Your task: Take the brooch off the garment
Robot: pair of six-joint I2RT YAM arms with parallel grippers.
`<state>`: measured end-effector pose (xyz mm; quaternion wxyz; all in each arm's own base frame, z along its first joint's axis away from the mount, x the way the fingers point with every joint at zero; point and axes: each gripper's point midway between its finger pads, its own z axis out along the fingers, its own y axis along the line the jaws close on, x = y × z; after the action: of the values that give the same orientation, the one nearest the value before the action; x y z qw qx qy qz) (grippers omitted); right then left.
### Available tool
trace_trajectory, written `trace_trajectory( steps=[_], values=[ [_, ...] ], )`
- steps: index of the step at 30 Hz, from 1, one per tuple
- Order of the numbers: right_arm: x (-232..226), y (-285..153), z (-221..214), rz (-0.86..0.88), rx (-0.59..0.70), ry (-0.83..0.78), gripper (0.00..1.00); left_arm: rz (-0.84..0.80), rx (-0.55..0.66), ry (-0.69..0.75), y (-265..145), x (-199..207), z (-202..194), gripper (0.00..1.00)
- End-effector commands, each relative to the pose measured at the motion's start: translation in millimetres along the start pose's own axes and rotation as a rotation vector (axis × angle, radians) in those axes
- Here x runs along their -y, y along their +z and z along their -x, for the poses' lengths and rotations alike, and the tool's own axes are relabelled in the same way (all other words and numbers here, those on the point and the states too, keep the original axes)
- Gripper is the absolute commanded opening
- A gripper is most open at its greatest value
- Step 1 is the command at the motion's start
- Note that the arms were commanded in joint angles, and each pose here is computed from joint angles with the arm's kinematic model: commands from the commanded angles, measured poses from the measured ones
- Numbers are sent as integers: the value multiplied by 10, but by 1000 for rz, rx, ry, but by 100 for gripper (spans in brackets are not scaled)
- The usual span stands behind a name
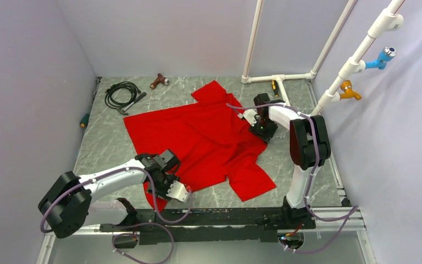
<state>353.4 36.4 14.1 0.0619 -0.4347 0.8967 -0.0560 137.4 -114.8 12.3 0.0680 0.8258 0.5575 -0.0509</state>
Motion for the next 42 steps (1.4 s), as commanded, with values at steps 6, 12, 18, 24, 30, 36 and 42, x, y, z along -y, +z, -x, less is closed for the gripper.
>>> trace_trajectory(
  steps=[6, 12, 18, 24, 30, 36, 42],
  values=[
    [246, -80, -264, -80, -93, -26, 44, -184, -103, -52, -17, 541, -373, 53],
    [337, -356, -144, -107, -32, 0, 54, -181, -63, -37, -160, 501, -344, 59],
    [149, -1025, 99, -35, 184, 23, 89, -74, 125, -188, -527, 153, -123, 80],
    [-599, -1429, 40, 163, 315, -145, 85, 84, 251, -420, -861, -350, -125, 83],
    [-1628, -1266, -256, 283, 329, -557, 70, 156, 405, -639, -1138, -732, -135, 83],
    [-1961, -867, -437, 298, 266, -762, 66, 230, 524, -837, -1424, -1016, -319, 83],
    [-2058, -494, -561, 315, 158, -812, 64, 275, 575, -966, -1623, -1176, -571, 82]
  ],
)
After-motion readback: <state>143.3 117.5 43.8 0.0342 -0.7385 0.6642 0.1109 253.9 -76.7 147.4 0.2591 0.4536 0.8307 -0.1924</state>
